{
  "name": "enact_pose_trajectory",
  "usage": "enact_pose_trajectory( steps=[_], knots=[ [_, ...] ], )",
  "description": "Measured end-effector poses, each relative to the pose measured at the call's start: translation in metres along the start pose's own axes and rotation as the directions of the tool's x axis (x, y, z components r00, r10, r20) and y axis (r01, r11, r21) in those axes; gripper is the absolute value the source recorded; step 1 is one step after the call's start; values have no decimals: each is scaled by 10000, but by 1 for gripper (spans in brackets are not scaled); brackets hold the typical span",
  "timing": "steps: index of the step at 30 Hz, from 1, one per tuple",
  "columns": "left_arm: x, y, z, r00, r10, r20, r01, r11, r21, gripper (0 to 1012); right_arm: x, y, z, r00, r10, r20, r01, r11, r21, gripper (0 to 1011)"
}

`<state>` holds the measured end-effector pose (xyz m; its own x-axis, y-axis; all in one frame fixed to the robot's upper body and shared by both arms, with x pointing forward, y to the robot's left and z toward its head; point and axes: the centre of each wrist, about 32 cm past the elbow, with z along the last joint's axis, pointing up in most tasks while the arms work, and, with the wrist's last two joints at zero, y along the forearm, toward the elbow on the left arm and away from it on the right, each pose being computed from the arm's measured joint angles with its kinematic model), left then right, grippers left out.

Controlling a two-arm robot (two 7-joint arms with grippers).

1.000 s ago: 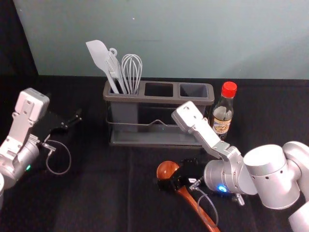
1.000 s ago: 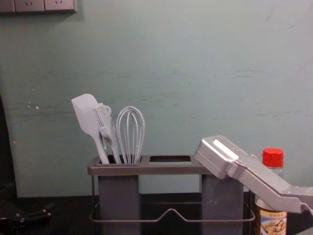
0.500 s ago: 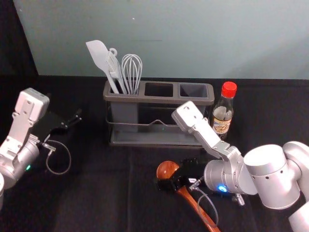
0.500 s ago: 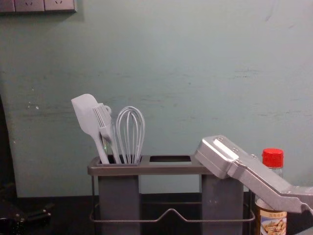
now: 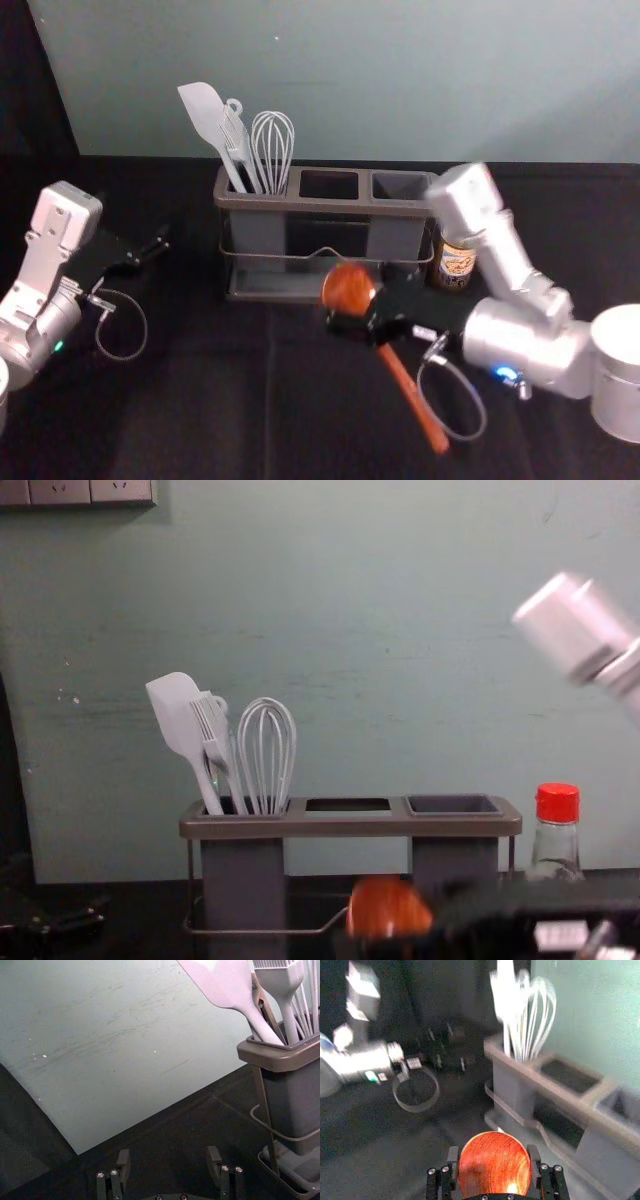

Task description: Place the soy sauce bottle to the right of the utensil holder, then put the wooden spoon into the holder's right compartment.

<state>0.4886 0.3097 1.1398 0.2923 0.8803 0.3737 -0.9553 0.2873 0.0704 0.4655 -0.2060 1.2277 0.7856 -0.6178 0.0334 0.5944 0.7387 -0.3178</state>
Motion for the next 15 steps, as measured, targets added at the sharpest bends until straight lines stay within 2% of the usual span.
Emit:
enact_pose_trajectory(
  steps=[1, 5, 6, 8, 9, 11, 12, 13, 14, 15],
  knots=[
    [0, 0, 0, 10000, 0, 0, 0, 10000, 0, 1005, 15, -55, 13, 9999, 104, 110, -110, 9985, 536, 836],
    [0, 0, 0, 10000, 0, 0, 0, 10000, -1, 1005, 50, -158, 31, 9991, 219, 363, -272, 9876, 1549, 836],
    [0, 0, 0, 10000, 0, 0, 0, 10000, -1, 1005, 60, -196, 30, 9985, 226, 493, -321, 9789, 2019, 836],
    [0, 0, 0, 10000, 0, 0, 0, 10000, -1, 1005, 75, -236, 31, 9975, 177, 683, -346, 9662, 2554, 836],
    [0, 0, 0, 10000, 0, 0, 0, 10000, -1, 1005, 87, -268, 36, 9960, 69, 887, -341, 9504, 3093, 836],
    [0, 0, 0, 10000, 0, 0, 0, 10000, -1, 1005, 103, -294, 42, 9947, -35, 1025, -331, 9352, 3526, 836],
    [0, 0, 0, 10000, 0, 0, 0, 10000, -1, 1005, 124, -312, 53, 9933, -147, 1145, -314, 9199, 3909, 836],
    [0, 0, 0, 10000, 0, 0, 0, 10000, -1, 1005, 137, -318, 60, 9925, -200, 1203, -315, 9109, 4114, 836],
    [0, 0, 0, 10000, 0, 0, 0, 10000, -1, 1005, 168, -321, 74, 9912, -294, 1292, -316, 8944, 4461, 836],
    [0, 0, 0, 10000, 0, 0, 0, 10000, -1, 1005, 184, -320, 82, 9906, -349, 1324, -308, 8857, 4632, 836]
  ],
)
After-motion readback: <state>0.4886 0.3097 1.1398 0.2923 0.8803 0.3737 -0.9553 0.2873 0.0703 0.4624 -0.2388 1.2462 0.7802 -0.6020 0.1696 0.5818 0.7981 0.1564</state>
